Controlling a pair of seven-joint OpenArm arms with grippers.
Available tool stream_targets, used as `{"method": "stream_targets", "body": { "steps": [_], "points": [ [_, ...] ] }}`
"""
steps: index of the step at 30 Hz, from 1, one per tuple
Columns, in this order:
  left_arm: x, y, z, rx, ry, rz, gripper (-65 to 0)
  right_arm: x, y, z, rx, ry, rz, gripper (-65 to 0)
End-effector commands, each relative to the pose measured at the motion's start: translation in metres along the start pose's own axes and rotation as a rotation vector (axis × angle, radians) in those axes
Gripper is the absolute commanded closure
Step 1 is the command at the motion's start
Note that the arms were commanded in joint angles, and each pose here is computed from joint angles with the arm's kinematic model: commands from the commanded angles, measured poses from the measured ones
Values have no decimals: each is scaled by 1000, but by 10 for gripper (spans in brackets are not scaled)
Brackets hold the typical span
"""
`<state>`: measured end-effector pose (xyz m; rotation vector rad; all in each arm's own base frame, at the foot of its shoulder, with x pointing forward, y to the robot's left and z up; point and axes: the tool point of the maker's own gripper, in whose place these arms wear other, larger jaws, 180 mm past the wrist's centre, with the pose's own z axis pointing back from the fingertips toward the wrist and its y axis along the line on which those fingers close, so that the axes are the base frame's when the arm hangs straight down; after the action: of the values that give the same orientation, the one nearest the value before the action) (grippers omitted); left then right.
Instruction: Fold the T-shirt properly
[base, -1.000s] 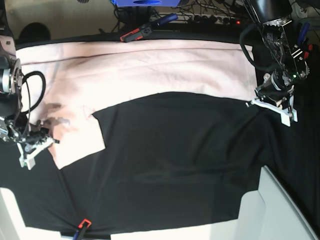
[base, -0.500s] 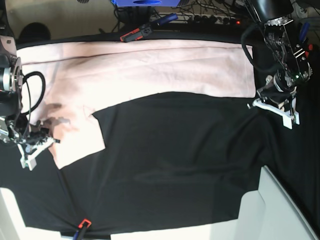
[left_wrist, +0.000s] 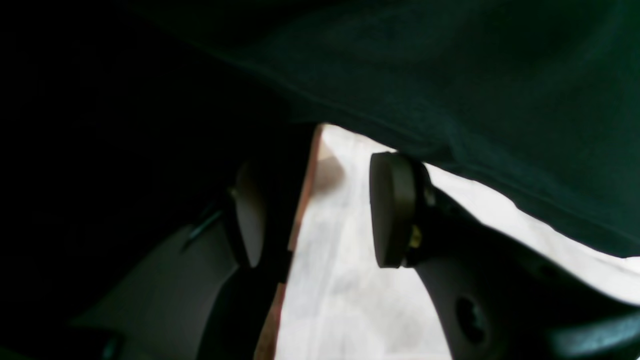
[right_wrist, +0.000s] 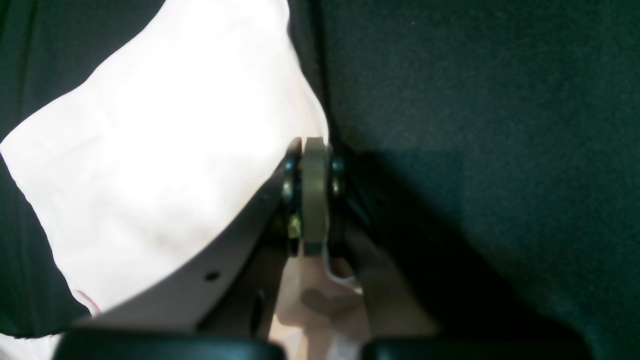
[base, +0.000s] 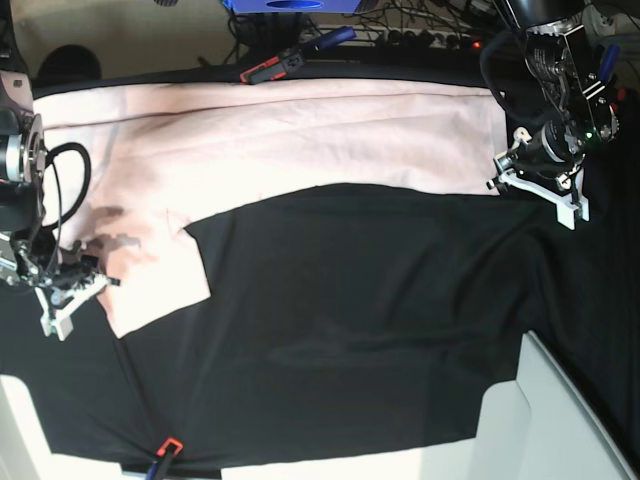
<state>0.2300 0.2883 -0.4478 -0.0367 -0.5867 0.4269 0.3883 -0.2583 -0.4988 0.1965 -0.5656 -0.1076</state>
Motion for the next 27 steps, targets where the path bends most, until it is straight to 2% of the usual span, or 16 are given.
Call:
{"method": "stream_targets", "body": {
  "steps": [1,9,14,19,25,27],
  "points": [
    [4,5,-1,5,-9,5,-328,12,3,2,13,-8,14,0],
    [-13,13,-19,16,1,43,-328,8,3,2,13,13,14,0],
    [-9,7,-22,4,-4,54,-328,8,3,2,13,13,14,0],
    [1,-2,-25,-12,-24,57,-326,8,3,2,13,13,14,0],
    [-5,-24,-34,-53,10,15,-322,11,3,3,14,7,17,0],
    [-12,-22,-38,-50,30,26,-284,16,5,3,15,-7,25,0]
  ]
}}
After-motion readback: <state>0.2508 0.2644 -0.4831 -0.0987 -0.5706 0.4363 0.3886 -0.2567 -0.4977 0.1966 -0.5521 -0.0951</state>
